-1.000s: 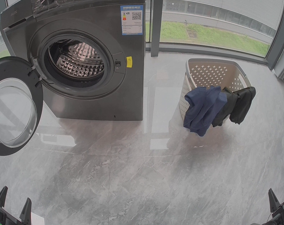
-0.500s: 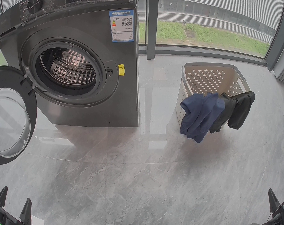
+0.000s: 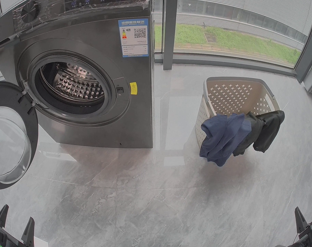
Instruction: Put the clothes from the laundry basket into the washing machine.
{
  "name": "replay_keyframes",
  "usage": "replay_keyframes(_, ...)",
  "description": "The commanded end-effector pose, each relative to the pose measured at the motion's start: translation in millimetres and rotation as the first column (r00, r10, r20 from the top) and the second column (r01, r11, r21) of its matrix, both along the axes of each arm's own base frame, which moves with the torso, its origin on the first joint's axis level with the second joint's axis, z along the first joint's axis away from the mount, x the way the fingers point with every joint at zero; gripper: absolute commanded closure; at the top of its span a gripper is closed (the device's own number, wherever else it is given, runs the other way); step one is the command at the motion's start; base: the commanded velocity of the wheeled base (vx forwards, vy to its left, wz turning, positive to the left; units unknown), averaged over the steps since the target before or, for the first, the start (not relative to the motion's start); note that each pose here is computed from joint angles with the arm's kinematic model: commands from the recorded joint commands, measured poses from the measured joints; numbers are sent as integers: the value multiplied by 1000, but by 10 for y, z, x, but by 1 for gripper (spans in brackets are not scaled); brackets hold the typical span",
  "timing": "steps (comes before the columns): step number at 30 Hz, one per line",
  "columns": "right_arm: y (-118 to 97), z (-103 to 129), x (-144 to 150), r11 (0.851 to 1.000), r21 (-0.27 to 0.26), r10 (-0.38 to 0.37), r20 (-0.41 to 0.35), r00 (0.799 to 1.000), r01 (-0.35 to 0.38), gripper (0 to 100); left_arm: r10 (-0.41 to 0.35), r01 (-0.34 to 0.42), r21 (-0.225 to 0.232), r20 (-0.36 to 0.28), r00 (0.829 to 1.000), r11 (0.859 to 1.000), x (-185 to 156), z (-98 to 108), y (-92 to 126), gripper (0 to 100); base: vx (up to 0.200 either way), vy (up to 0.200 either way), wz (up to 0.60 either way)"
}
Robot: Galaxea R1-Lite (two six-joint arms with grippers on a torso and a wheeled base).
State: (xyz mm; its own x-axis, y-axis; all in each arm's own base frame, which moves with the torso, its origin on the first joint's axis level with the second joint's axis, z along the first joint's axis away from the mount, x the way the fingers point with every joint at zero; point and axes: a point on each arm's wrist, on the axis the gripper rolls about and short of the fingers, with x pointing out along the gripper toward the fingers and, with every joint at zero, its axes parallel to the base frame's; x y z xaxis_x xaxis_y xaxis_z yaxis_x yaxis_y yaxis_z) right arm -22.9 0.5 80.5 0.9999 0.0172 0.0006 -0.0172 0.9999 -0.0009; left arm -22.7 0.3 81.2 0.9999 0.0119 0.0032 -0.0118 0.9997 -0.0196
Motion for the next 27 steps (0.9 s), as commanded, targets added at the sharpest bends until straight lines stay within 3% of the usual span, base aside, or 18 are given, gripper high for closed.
replay_keyframes(1,0,-52,1,1000,-1,0,-2,1000,0,0,2,-2,-3,-5,1000,1000,4,-51,0,0,0,-200,0)
replay_keyframes(19,0,-52,1,1000,-1,0,-2,1000,0,0,11,-11,-25,-4,1000,1000,4,-51,2,0,0,-200,0)
replay_keyframes(27,0,-52,1,1000,-1,0,-2,1000,0,0,11,-11,-26,-4,1000,1000,4,-51,2,0,0,0,0)
